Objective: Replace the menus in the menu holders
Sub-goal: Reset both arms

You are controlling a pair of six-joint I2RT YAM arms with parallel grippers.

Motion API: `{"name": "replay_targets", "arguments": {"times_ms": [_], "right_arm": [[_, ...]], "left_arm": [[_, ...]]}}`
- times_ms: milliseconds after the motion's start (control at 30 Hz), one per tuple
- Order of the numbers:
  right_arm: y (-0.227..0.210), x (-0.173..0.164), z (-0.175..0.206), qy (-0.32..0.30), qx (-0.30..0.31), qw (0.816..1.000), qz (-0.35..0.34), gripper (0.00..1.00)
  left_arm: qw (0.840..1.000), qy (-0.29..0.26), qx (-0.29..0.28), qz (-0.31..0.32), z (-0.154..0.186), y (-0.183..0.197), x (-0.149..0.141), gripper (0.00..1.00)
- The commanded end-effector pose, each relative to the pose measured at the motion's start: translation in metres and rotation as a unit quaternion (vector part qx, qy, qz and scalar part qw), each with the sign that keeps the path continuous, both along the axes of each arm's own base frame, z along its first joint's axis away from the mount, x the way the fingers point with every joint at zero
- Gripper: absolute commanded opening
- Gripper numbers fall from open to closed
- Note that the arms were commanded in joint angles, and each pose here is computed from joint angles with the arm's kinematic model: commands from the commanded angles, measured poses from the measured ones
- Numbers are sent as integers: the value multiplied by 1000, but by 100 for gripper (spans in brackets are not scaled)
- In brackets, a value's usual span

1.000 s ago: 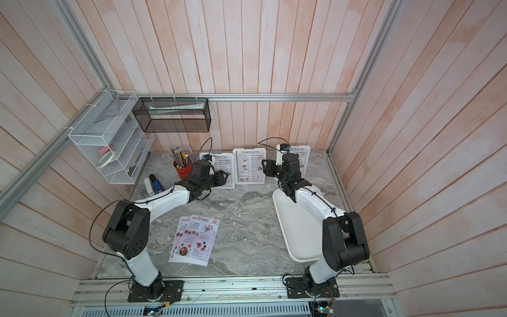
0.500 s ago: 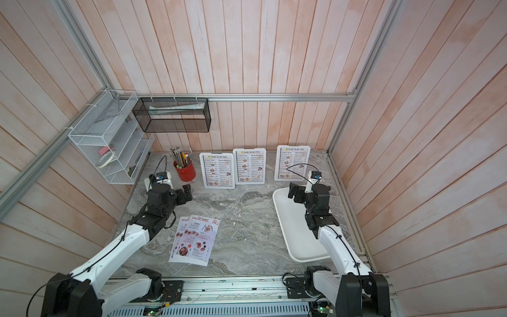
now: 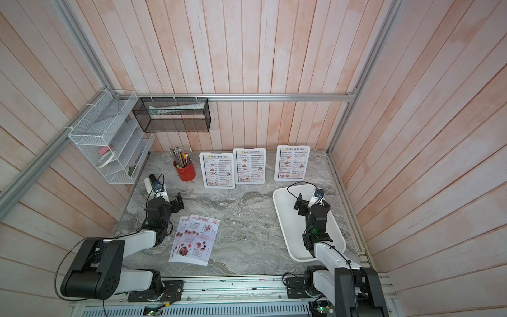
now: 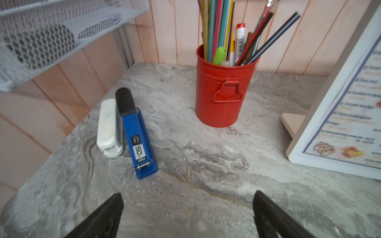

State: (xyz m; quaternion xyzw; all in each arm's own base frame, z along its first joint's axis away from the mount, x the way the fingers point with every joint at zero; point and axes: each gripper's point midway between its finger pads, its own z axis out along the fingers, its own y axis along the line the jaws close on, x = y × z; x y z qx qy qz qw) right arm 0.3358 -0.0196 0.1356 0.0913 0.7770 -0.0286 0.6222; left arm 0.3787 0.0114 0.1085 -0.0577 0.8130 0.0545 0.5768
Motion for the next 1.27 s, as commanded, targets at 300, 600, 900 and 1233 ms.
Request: {"name": "replay_targets", "arguments": {"times_ms": [300,600,900,1233], "right_arm": [[4,11,21,-100,-61,993,28,98],[7,27,-3,-69,-57,995,38,98],[-6,32,-2,-72,-49,996,-1,98],[-9,35,-3,-71,-42,997,-2,98]], "left_arm": [[992,-117,9,-42,23,-2,6,100],[993,-119,8,-24,24,3,5,100],[992,-120,8,-24,24,3,5,100],[993,-119,8,-24,23,3,5,100]]}}
